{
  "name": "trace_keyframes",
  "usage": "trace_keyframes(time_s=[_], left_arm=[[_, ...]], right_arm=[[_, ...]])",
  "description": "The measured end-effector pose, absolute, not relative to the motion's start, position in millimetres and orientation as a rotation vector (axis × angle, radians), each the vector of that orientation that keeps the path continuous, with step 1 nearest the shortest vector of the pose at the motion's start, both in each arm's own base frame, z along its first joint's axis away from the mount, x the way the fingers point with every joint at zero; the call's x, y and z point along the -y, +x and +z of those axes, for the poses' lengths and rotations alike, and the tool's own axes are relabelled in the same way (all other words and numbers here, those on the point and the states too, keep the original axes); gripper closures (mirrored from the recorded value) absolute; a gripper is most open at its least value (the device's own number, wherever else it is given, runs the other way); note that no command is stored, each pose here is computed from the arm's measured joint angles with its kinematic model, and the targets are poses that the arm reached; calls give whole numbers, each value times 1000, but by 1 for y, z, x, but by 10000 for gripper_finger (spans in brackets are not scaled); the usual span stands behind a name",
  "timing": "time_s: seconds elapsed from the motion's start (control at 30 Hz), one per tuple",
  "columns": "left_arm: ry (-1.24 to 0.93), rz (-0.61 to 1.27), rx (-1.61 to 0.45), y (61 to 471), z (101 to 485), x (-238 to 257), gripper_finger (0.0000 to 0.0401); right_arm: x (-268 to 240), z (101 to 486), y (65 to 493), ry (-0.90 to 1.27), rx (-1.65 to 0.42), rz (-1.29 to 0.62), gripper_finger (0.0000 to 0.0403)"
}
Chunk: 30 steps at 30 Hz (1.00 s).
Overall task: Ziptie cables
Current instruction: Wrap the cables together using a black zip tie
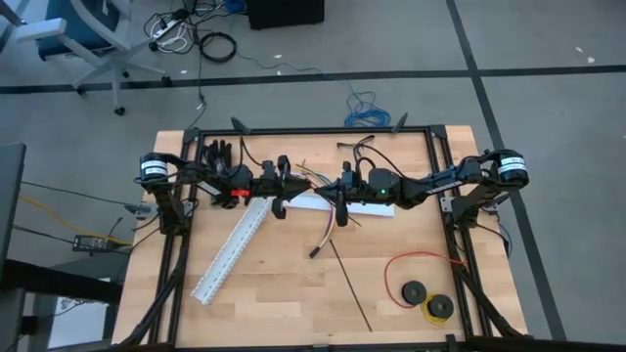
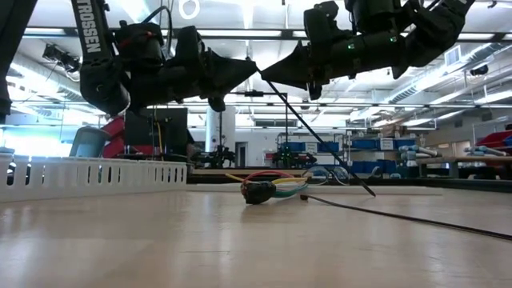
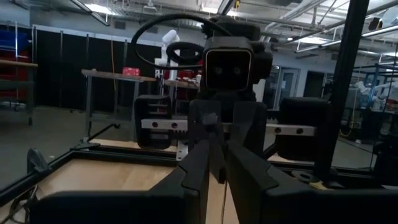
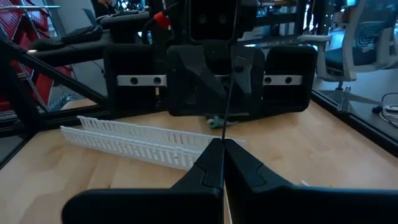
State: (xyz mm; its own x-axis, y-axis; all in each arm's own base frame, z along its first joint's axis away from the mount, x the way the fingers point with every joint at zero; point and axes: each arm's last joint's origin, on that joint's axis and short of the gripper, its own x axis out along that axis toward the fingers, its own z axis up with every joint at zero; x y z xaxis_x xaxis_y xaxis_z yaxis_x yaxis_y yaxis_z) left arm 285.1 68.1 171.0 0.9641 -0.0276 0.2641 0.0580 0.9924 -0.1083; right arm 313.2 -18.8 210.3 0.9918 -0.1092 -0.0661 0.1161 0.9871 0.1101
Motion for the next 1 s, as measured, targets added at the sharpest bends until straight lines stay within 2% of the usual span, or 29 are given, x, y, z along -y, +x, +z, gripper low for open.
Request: trace_keyframes(time_s=[0.6,0.7,0.83,1.0], left_arm=[[-195,-39,275,295,178,-71,340],[-196,-39,278,295,179,-71,353],[-188,-39,281,295,179,-71,391],[-164,-35,282,295,179,-71,397]], right_arm=[[19,211,313,110,-53,-116,403],[19,211,313,110,-53,-118,403],[20,211,313,110,-52,-130,403],[20,211,313,110,-52,-142,403]])
